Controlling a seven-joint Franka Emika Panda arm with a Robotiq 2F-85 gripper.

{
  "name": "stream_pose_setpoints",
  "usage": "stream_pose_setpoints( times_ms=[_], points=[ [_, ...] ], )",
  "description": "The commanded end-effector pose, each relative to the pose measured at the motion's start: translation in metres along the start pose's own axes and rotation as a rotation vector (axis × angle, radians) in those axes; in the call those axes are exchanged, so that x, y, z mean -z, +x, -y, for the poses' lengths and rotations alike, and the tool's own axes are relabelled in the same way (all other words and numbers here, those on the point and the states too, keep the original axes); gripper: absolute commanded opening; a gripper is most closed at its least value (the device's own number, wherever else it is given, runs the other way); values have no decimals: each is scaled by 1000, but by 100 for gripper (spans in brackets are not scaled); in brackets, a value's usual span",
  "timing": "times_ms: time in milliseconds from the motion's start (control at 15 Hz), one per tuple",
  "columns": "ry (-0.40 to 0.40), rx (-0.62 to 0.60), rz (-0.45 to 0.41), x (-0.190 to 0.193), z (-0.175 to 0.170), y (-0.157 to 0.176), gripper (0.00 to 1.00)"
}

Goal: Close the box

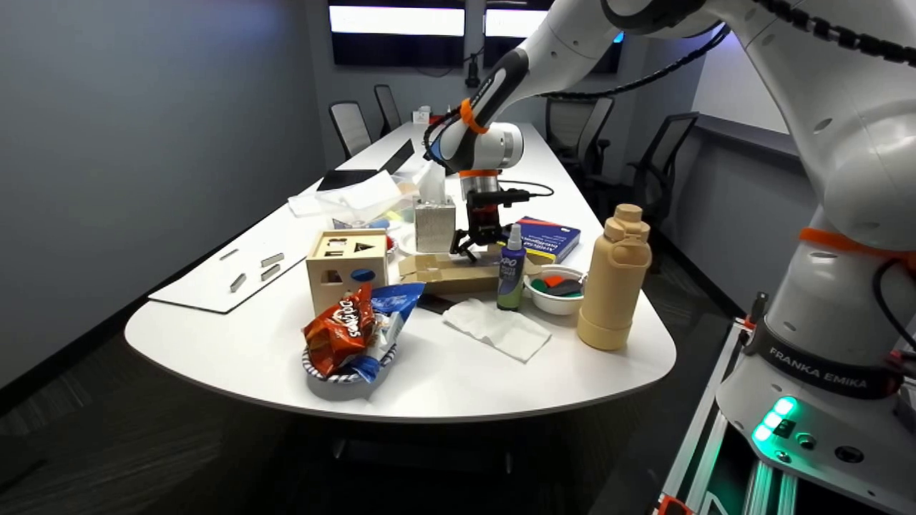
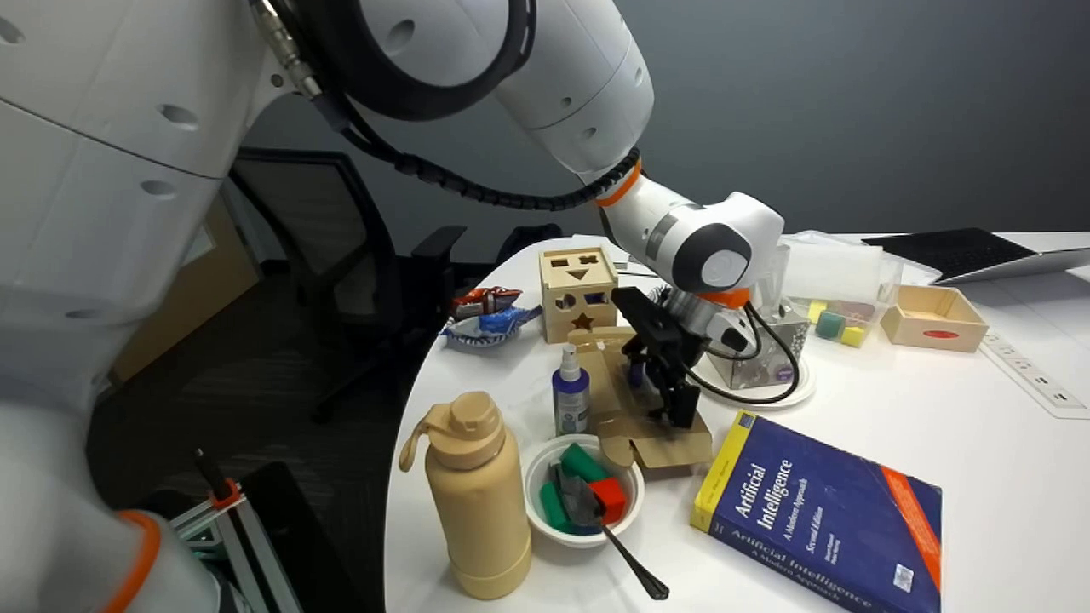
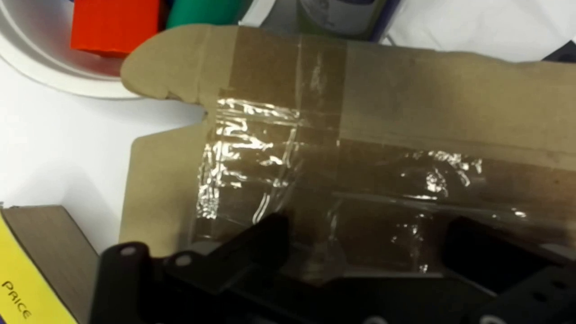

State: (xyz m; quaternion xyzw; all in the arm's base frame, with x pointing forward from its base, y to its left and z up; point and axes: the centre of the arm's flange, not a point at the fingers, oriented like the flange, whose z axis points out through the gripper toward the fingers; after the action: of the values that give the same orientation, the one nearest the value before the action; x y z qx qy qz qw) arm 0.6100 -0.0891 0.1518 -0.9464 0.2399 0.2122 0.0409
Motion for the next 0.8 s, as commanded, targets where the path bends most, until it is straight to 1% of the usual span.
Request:
stream_pose_setpoints(
  times_ms=[0, 267, 733],
  points=[
    [8, 0, -43, 14, 0, -10, 100],
    [26, 10, -52, 37, 3, -24, 100],
    [22, 43, -141, 85, 14, -56, 100]
  ],
)
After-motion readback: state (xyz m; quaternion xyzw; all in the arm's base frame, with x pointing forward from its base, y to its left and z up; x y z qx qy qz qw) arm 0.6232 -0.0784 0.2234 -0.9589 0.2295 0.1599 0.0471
